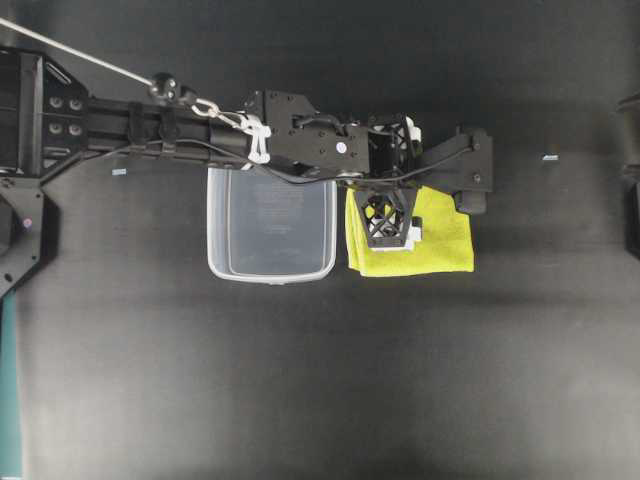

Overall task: Place the yellow towel into the container with the left arm.
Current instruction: 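Lower the left gripper onto the yellow towel's left edge, then close the left gripper on the towel edge and lift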

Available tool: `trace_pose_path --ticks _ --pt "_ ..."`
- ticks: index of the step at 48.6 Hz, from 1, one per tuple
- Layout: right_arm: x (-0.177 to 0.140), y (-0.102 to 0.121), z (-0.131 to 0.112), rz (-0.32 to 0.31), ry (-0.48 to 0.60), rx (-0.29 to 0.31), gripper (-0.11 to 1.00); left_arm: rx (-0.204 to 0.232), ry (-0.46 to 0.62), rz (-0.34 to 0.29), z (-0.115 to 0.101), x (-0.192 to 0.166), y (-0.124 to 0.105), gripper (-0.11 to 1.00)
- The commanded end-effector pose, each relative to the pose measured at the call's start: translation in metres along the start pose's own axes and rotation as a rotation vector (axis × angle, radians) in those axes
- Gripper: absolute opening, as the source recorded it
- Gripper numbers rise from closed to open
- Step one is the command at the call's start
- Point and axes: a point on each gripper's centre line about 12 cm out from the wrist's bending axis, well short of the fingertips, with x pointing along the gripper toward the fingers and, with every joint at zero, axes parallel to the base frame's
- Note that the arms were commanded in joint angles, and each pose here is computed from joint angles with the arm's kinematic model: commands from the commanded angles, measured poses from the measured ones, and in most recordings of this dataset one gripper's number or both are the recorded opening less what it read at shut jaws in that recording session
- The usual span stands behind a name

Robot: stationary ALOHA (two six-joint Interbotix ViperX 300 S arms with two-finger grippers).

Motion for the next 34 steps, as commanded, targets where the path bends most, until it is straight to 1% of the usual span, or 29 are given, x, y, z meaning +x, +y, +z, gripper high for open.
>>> trace_pose_path --ticks 1,5,9,12,15,19,21,23,25,28,31,34 --pt "0.0 0.001 0.005 0.001 -0.012 0.006 0.76 0.008 0.007 -0.004 -0.003 0.007 -0.005 0.89" --pt "0.0 0.001 0.005 0.002 -0.014 0.006 0.76 0.014 0.027 -0.007 -0.008 0.014 -0.008 0.87" --pt "0.0 0.001 0.005 0.001 -0.012 0.005 0.76 0.02 0.032 -0.009 -0.01 0.014 -0.01 0.79" --pt "0.0 0.001 0.006 0.002 -0.017 0.006 0.76 0.03 0.027 -0.012 -0.007 0.011 -0.012 0.66" --pt "-0.001 0.001 0.006 0.002 -0.018 0.005 0.76 0.046 0.002 -0.013 0.002 0.0 -0.016 0.49" --pt "-0.001 0.001 0.006 0.002 -0.02 0.005 0.76 0.052 -0.042 -0.01 0.017 -0.02 -0.017 0.24" --pt "-0.001 0.001 0.006 0.002 -0.02 0.005 0.76 0.052 -0.065 -0.008 0.024 -0.031 -0.016 0.15" --pt "-0.001 0.001 0.006 0.002 -0.02 0.005 0.76 0.053 -0.09 -0.005 0.033 -0.047 -0.016 0.08" --pt "-0.001 0.001 0.006 0.003 -0.021 0.006 0.76 0.054 -0.114 -0.004 0.042 -0.064 -0.017 0.07" --pt "-0.001 0.001 0.007 0.004 -0.026 0.006 0.76 0.061 -0.15 -0.005 0.055 -0.101 -0.02 0.07" --pt "-0.002 0.001 0.009 0.004 -0.032 0.005 0.76 0.068 -0.168 -0.008 0.063 -0.134 -0.024 0.07" --pt "-0.003 0.001 0.01 0.005 -0.035 0.005 0.76 0.072 -0.174 -0.01 0.066 -0.166 -0.026 0.07"
